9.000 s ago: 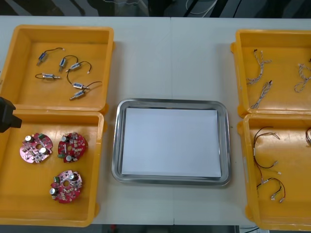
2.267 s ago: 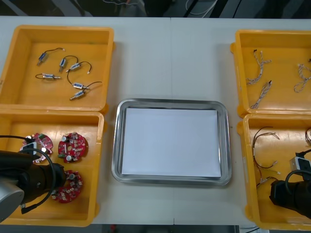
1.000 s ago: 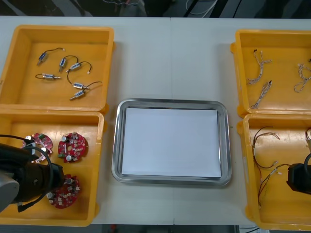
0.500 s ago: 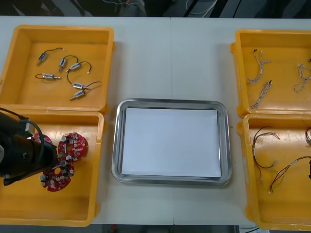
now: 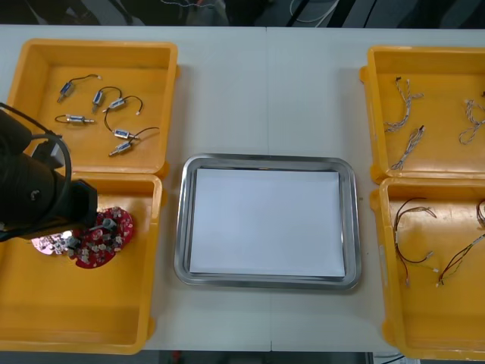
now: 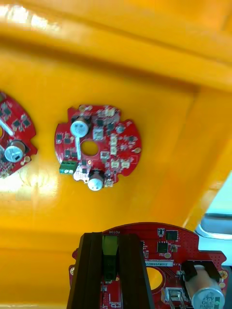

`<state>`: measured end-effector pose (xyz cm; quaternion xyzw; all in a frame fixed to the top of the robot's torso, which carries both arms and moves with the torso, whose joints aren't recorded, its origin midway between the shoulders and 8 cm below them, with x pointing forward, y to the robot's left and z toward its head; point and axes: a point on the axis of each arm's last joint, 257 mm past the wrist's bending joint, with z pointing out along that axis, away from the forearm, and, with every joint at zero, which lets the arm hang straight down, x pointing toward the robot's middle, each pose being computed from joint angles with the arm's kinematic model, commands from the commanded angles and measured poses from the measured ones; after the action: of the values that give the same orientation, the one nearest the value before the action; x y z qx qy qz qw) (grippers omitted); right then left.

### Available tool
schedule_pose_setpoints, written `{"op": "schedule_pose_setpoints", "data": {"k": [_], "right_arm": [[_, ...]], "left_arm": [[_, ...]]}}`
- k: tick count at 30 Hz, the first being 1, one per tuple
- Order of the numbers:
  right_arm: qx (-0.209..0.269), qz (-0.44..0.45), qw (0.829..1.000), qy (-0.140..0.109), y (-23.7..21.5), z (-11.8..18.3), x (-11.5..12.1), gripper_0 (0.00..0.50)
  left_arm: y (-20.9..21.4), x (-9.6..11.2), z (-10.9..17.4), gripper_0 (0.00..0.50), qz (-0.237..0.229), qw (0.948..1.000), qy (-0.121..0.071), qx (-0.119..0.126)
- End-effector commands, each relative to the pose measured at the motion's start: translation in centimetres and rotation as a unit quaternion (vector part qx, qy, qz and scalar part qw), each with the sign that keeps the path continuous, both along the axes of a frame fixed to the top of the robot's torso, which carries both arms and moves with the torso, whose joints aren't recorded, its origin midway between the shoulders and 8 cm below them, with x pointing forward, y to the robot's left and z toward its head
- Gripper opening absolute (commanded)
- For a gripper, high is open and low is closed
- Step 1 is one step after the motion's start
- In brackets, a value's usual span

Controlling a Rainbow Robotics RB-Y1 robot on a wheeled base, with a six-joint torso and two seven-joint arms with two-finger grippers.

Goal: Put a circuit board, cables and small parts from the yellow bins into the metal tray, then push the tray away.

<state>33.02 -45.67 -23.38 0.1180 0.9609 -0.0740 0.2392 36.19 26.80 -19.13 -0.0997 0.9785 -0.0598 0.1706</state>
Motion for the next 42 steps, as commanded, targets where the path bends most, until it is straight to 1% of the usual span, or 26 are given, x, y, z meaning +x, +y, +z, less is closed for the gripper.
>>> {"op": "schedule_pose_setpoints", "data": {"k": [1,6,10,12,16,19,22,23,25,26,27,34,37,42], "right_arm": [[-0.013,-0.011,1.0,-0.022,-2.1,2.8,1.2,0.0],[0.019,-0.006,1.0,-0.019,-2.6,3.3,1.4,0.0],[0.021,0.002,1.0,-0.015,-3.1,4.0,1.4,0.0],[0.015,0.01,1.0,-0.014,-3.5,4.6,1.4,0.0],[0.009,0.014,1.0,-0.008,-4.0,4.7,1.3,0.0],[0.024,0.019,1.0,-0.004,-3.9,4.3,1.3,0.0],[0.055,0.025,0.998,0.005,-2.8,3.3,0.9,0.0],[0.058,0.027,0.998,0.007,-2.6,3.2,0.9,0.0],[0.07,0.028,0.997,0.01,-2.0,2.6,0.7,0.0],[0.074,0.028,0.997,0.012,-1.7,2.3,0.5,0.0],[0.082,0.027,0.996,0.015,-1.2,1.7,0.4,0.0],[0.123,0.023,0.992,0.017,1.1,-0.8,0.0,0.0],[0.132,0.018,0.991,0.02,1.5,-1.6,-0.4,0.0],[0.127,0.013,0.992,0.022,1.0,-2.3,-1.1,0.0]], "left_arm": [[-1.8,1.2,2.9,0.0,-0.064,0.9966,-0.032,0.042],[-5.0,1.6,3.3,0.0,-0.108,0.9923,-0.038,0.048],[-7.4,1.8,3.4,0.0,-0.133,0.9891,-0.045,0.046],[-8.8,2.0,3.3,0.0,-0.147,0.9867,-0.052,0.047],[-10.8,2.4,3.0,0.0,-0.167,0.9823,-0.067,0.054],[-12.5,2.6,2.5,0.0,-0.178,0.9794,-0.078,0.055],[-14.2,2.9,1.8,0.0,-0.19,0.9755,-0.096,0.054],[-14.4,3.0,1.7,0.0,-0.193,0.9746,-0.099,0.055],[-15.4,3.1,1.1,0.0,-0.204,0.9711,-0.11,0.058],[-15.6,3.1,0.9,0.0,-0.205,0.9706,-0.112,0.058],[-16.1,3.1,0.7,0.0,-0.211,0.9686,-0.118,0.059],[-18.3,2.7,-1.0,0.0,-0.23,0.962,-0.133,0.061],[-18.8,2.6,-1.6,0.0,-0.233,0.9606,-0.137,0.064],[-19.8,2.7,-2.4,0.0,-0.235,0.9599,-0.141,0.06]]}}
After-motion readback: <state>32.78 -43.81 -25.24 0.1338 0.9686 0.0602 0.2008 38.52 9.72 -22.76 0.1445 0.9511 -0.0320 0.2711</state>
